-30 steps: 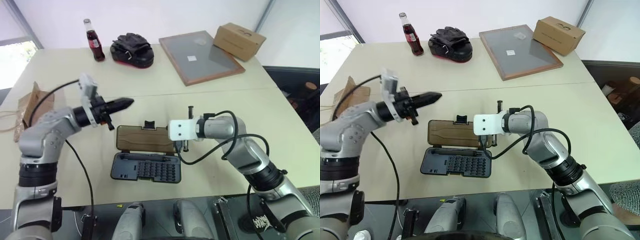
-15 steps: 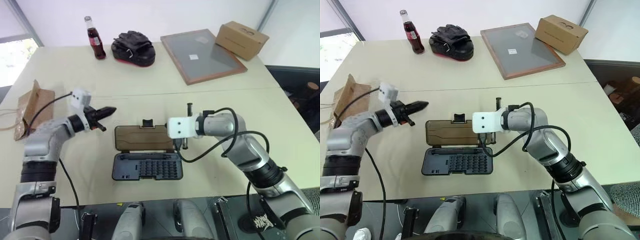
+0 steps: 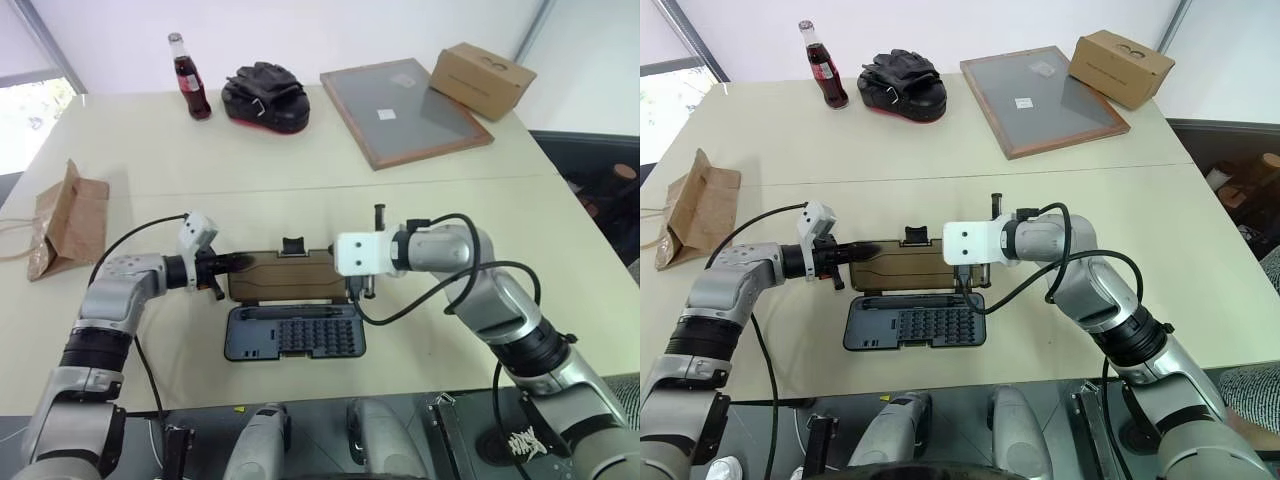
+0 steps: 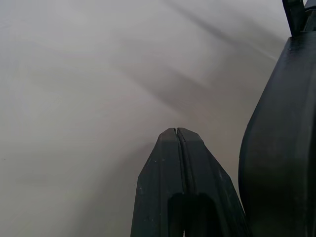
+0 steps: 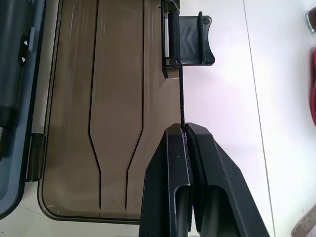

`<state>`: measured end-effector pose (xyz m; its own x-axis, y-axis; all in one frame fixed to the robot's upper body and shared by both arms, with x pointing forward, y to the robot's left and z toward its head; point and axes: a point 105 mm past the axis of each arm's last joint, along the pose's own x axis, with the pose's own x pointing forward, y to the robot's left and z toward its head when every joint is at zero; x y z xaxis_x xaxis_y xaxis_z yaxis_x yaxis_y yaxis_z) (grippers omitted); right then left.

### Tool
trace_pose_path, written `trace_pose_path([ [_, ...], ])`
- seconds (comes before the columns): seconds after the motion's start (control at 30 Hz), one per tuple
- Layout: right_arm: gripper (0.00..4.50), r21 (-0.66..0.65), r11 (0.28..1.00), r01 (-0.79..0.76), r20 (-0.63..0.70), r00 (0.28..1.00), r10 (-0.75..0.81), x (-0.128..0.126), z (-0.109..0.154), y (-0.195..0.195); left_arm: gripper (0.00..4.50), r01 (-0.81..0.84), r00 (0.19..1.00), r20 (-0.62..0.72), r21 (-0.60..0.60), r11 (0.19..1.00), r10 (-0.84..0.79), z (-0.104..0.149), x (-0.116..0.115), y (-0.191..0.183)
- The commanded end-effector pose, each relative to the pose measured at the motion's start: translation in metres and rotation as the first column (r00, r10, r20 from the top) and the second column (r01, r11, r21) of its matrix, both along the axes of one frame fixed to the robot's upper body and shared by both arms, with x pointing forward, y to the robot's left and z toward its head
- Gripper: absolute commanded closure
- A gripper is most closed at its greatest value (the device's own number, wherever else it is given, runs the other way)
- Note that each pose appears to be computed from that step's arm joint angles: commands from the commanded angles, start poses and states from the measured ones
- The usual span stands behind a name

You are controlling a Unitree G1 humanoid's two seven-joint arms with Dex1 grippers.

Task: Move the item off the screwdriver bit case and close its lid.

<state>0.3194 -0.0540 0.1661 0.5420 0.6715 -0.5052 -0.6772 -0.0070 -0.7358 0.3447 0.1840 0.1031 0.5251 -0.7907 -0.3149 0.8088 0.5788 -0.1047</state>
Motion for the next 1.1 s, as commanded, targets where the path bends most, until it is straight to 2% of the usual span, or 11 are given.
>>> trace_pose_path([
  [0.03,3.92,0.049,0.999,-0.003,0.017,1.000,0.002,-0.004,0.016,0.001,4.50,0.017,0.998,0.058,-0.033,0.999,-0.015,0.019,0.003,-0.002],
  [0.07,3.64,0.054,0.999,0.004,0.007,1.000,-0.004,-0.004,0.016,0.001,4.50,0.018,0.998,0.061,-0.040,0.999,-0.015,0.021,0.003,-0.003],
  [0.3,0.03,0.068,0.997,0.036,-0.026,0.999,-0.035,0.000,0.021,-0.006,4.50,0.018,0.997,0.072,-0.053,0.998,-0.014,0.024,0.004,-0.005],
  [0.47,0.03,0.175,0.982,0.068,-0.191,0.981,-0.034,-0.006,0.045,-0.028,4.50,0.022,0.997,0.072,-0.048,0.999,-0.019,0.023,0.004,-0.006],
  [0.6,0.03,0.237,0.971,0.031,-0.237,0.971,0.027,-0.022,0.065,-0.046,4.50,0.033,0.997,0.073,-0.046,0.998,-0.029,0.024,0.001,-0.008],
  [0.73,0.03,0.305,0.949,0.078,-0.302,0.953,0.019,-0.033,0.076,-0.066,4.50,0.048,0.996,0.073,-0.045,0.998,-0.045,0.024,-0.003,-0.010],
  [0.83,0.03,0.329,0.933,0.144,-0.307,0.951,-0.038,-0.030,0.074,-0.075,4.50,0.072,0.995,0.071,-0.065,0.995,-0.067,0.028,-0.010,-0.012],
  [1.1,0.03,0.378,0.885,0.272,-0.331,0.932,-0.145,-0.014,0.051,-0.080,4.50,0.192,0.981,-0.013,-0.052,0.980,-0.193,0.037,-0.061,-0.010],
])
